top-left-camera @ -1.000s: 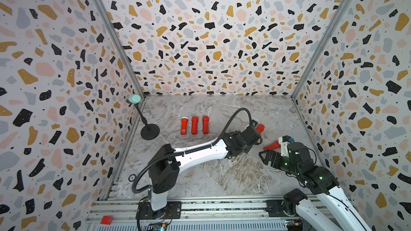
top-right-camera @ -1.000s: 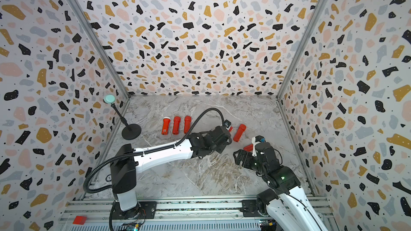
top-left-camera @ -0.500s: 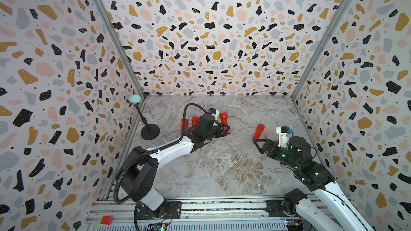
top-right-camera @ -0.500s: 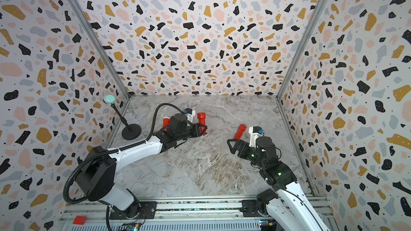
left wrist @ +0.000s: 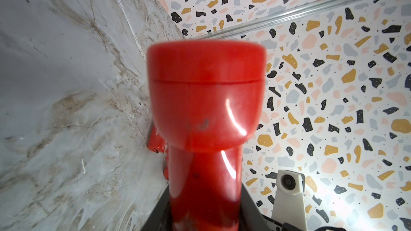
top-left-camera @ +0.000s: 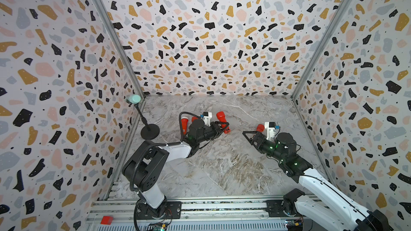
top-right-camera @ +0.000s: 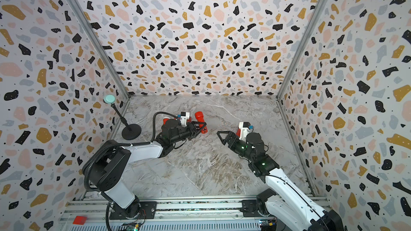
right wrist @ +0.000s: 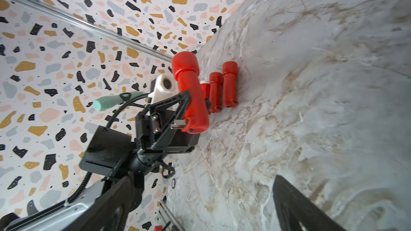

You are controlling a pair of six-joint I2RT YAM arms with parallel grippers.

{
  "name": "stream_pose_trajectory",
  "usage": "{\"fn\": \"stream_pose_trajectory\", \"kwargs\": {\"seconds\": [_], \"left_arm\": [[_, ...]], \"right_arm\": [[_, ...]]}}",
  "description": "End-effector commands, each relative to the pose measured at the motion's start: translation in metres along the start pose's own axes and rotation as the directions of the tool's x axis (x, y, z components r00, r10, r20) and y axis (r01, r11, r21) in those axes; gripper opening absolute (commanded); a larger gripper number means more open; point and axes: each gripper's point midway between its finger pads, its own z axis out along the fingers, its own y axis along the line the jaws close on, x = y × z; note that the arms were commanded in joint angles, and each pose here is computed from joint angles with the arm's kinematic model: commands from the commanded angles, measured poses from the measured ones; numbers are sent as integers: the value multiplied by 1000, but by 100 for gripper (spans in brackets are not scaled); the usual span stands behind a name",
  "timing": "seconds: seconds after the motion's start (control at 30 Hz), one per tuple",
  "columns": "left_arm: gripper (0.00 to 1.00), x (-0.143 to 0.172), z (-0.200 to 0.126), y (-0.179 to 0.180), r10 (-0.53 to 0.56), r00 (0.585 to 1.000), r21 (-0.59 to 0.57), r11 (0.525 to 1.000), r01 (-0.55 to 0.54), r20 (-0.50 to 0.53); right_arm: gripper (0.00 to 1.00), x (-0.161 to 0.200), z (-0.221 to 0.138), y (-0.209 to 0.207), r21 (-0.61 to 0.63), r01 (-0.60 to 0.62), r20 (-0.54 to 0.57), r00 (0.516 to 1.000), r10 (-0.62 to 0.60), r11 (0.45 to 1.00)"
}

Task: Close the plug at the bottom of the flashlight
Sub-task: Pick up the flashlight from the center of the board, then close the plug of the flashlight.

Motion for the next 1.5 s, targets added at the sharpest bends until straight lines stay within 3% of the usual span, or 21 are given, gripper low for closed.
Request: {"fn": "stream_pose_trajectory", "kwargs": {"seconds": [0.0, 0.5, 0.93, 1.47], "left_arm": [[0, -6, -7, -43, -7, 1000, 173, 985, 5, 12], [0, -3, -9, -32, -136, 991, 228, 965, 133, -6], [0, 0, -5, -18, -192, 981, 197, 961, 192, -22], [0, 0, -3, -12, -217, 976, 187, 958, 218, -28]], "right_arm": [[99, -9, 6, 38, -132, 22, 76, 997, -12, 991], [100, 11, 39, 41, -201, -37, 128, 990, 63, 979], [95, 10, 48, 30, -232, -86, 190, 973, 132, 969], [86, 17, 68, 17, -253, -140, 174, 967, 187, 957]]}}
